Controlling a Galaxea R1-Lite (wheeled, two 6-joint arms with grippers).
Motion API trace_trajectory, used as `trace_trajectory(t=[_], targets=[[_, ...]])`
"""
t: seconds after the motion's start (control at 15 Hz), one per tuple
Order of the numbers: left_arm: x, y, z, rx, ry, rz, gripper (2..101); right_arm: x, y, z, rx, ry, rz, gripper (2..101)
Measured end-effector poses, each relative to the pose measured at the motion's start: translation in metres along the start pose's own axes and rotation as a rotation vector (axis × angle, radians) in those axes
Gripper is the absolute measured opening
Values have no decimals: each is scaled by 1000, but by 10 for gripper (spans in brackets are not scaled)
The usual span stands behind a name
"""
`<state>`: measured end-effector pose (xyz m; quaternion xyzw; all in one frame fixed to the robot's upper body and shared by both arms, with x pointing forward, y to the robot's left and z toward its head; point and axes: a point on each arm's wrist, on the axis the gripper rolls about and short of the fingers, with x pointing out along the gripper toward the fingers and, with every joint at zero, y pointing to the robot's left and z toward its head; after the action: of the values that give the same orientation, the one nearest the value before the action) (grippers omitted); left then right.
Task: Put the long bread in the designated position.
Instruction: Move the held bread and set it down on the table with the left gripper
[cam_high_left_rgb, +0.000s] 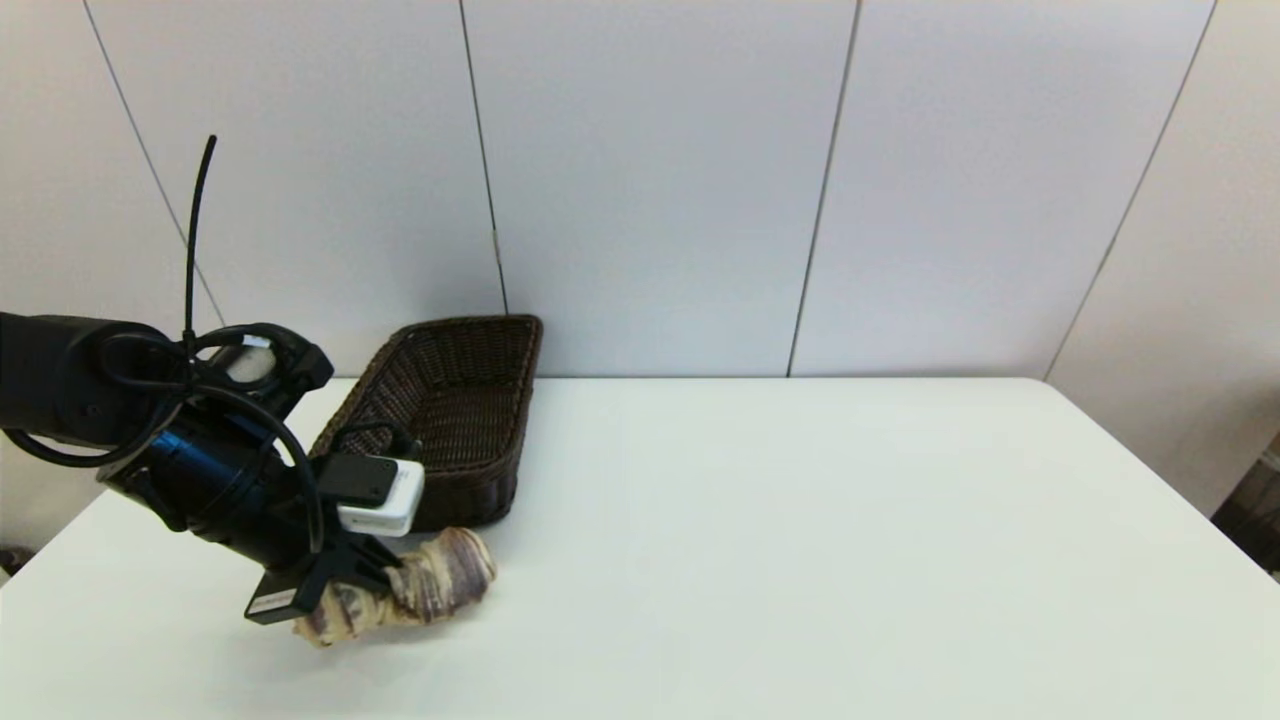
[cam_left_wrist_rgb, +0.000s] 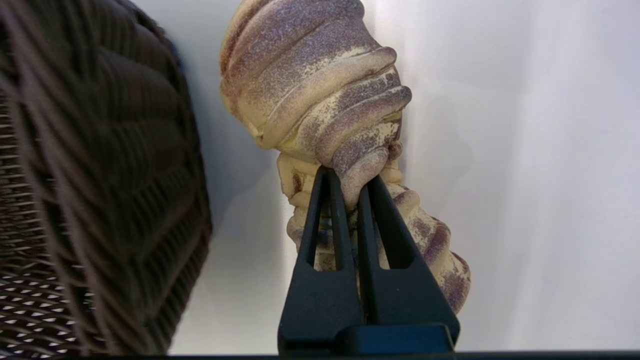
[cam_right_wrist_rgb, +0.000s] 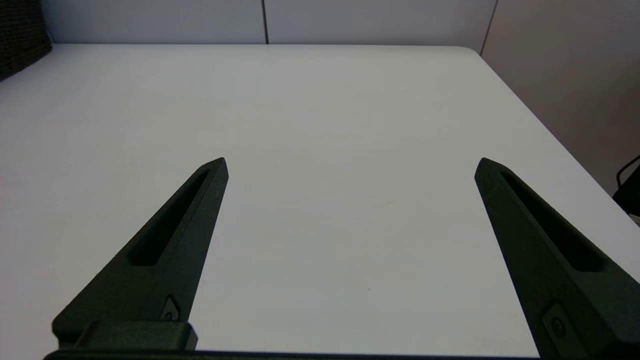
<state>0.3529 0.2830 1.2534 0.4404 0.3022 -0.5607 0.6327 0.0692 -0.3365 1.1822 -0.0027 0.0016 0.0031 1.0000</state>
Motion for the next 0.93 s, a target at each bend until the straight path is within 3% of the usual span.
trace_trajectory(t=[0.47,0.73,0.93], targets=[[3,4,-1,9,-16,-5,55,0,0,0,0,0,0,980],[3,4,-2,7,-22,-8,403,0,0,0,0,0,0,980],[3,5,-2,7,-22,-7,581,0,0,0,0,0,0,980]])
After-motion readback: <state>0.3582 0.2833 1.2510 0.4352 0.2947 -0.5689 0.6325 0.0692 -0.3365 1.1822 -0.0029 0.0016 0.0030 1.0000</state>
